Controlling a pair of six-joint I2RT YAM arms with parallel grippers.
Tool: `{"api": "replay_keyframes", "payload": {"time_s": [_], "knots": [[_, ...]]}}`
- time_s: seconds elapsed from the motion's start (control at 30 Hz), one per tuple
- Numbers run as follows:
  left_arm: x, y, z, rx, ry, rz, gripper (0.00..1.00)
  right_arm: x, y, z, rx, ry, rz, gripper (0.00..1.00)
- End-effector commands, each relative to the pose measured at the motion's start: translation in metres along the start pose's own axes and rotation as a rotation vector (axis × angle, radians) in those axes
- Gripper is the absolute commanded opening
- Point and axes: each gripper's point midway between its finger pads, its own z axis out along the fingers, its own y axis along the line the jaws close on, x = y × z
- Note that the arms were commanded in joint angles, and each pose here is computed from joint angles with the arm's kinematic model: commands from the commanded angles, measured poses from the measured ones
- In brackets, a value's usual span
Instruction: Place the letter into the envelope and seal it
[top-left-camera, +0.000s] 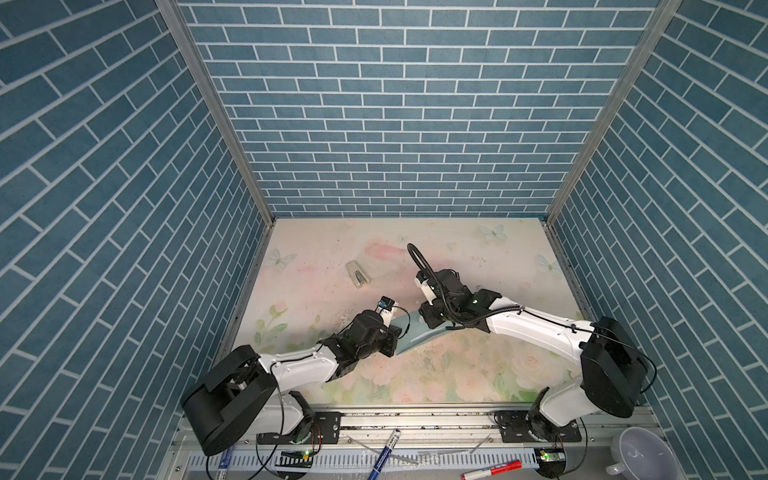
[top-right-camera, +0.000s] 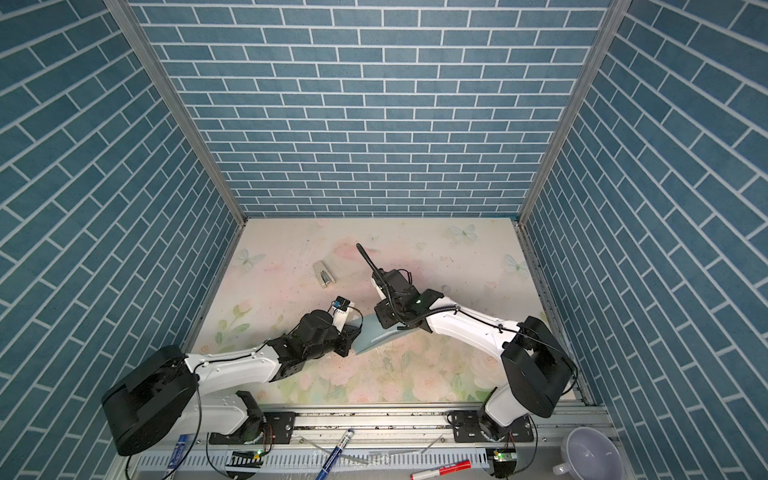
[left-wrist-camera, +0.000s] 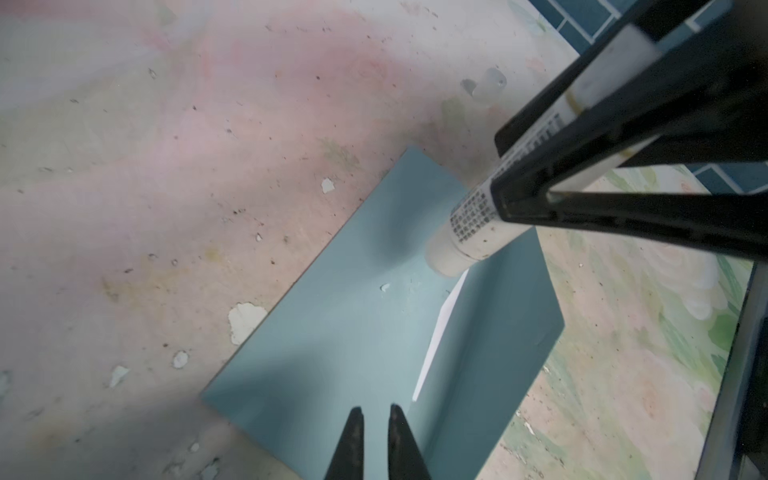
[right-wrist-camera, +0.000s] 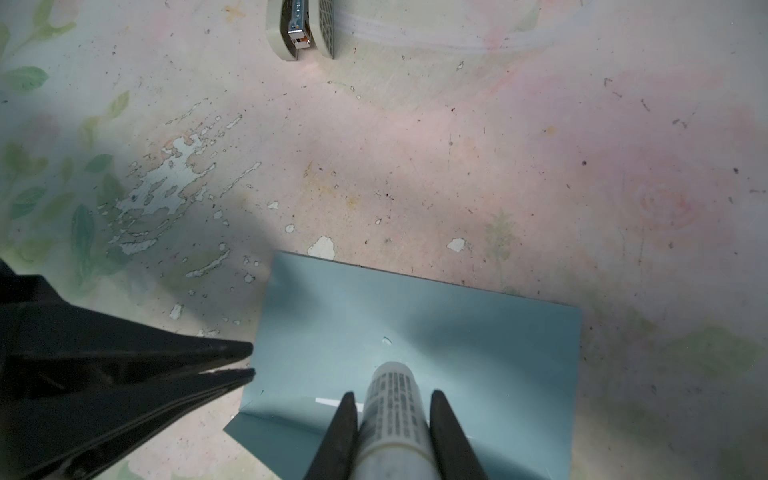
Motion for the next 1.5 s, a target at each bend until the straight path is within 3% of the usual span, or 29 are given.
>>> {"api": "replay_keyframes", "payload": {"time_s": [0.0,0.23,0.87,1.47], "knots": [[-0.009,-0.010,0.007,0.053,-0.006,-0.062,0.11,-0.022,0.007,0.001,0.005,-0.067,0.037,0.00],[0.006,-0.003,0.019,0.021,0.061,-0.128,0.00,-0.020,0.013,0.013,0.014,-0.058,0.026,0.00],[0.043,0.021,0.030,-0.078,0.157,-0.271,0.00,-0.004,0.027,0.032,0.009,-0.004,0.001,0.00],[0.052,0.030,0.031,-0.133,0.191,-0.283,0.00,0.014,0.011,0.038,0.105,0.049,-0.026,0.00]]}}
